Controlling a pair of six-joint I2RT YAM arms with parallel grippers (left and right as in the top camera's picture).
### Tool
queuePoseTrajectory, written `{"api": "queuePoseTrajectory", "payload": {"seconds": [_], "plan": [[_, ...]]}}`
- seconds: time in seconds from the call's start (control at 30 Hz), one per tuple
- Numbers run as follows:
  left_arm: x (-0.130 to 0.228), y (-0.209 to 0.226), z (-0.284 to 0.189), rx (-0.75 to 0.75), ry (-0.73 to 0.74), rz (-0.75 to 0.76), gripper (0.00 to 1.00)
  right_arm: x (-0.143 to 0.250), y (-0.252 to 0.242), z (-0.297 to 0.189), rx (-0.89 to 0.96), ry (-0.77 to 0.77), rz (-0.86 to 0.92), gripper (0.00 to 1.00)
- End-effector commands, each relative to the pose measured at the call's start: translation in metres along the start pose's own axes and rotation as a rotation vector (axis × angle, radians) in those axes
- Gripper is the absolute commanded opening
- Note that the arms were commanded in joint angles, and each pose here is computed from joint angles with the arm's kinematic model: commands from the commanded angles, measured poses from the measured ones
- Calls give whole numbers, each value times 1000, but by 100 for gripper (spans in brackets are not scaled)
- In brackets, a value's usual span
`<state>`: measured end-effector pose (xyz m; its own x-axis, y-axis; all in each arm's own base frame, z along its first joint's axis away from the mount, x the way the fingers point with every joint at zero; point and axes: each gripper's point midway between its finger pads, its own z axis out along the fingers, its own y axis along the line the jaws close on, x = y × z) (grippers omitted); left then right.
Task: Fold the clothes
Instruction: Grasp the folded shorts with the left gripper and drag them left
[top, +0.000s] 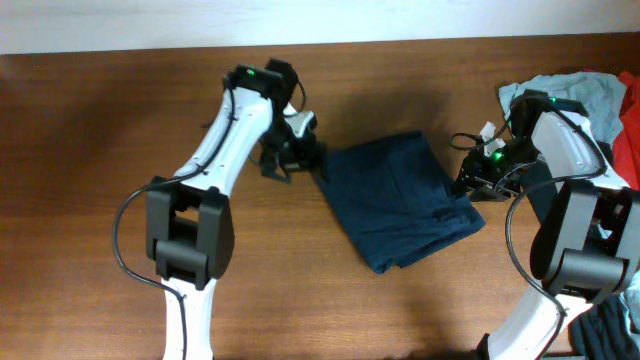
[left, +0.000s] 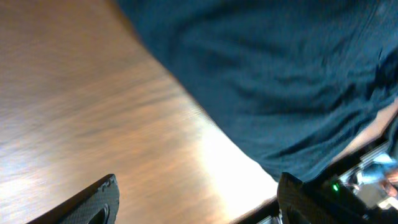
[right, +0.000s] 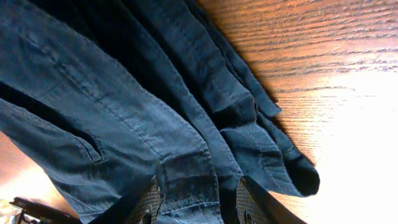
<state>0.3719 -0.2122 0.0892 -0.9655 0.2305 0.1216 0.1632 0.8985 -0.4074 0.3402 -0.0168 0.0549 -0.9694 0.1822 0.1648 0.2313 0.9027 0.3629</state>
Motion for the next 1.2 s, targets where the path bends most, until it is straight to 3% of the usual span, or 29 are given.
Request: {"api": "queuePoseTrajectory", "payload": {"seconds": [0.0, 0.3, 0.6, 0.67, 0.73, 0.8, 0.87, 1.17], "plan": [[21, -22, 37, 109, 92, -48, 82, -3, 9, -14, -15, -39, -26, 46], [18, -35, 82, 108, 72, -225, 85, -3, 9, -14, -15, -39, -25, 46], [-1, -49, 102, 118, -24, -253, 83, -4, 9, -14, -15, -43, -27, 46], [-8, -52, 101, 131, -47, -274, 71, -4, 9, -14, -15, -43, -27, 46], [-11, -53, 101, 136, -59, -273, 47, -4, 9, -14, -14, -43, -27, 46], [-13, -48, 100, 120, -71, -280, 14, -4, 9, -14, -15, -43, -27, 46], [-18, -38, 96, 110, -88, -300, 1, -3, 9, -14, -15, -43, -27, 46], [-56, 57, 53, 88, -223, -489, 1, -3, 9, -14, -15, -40, -25, 46]]}}
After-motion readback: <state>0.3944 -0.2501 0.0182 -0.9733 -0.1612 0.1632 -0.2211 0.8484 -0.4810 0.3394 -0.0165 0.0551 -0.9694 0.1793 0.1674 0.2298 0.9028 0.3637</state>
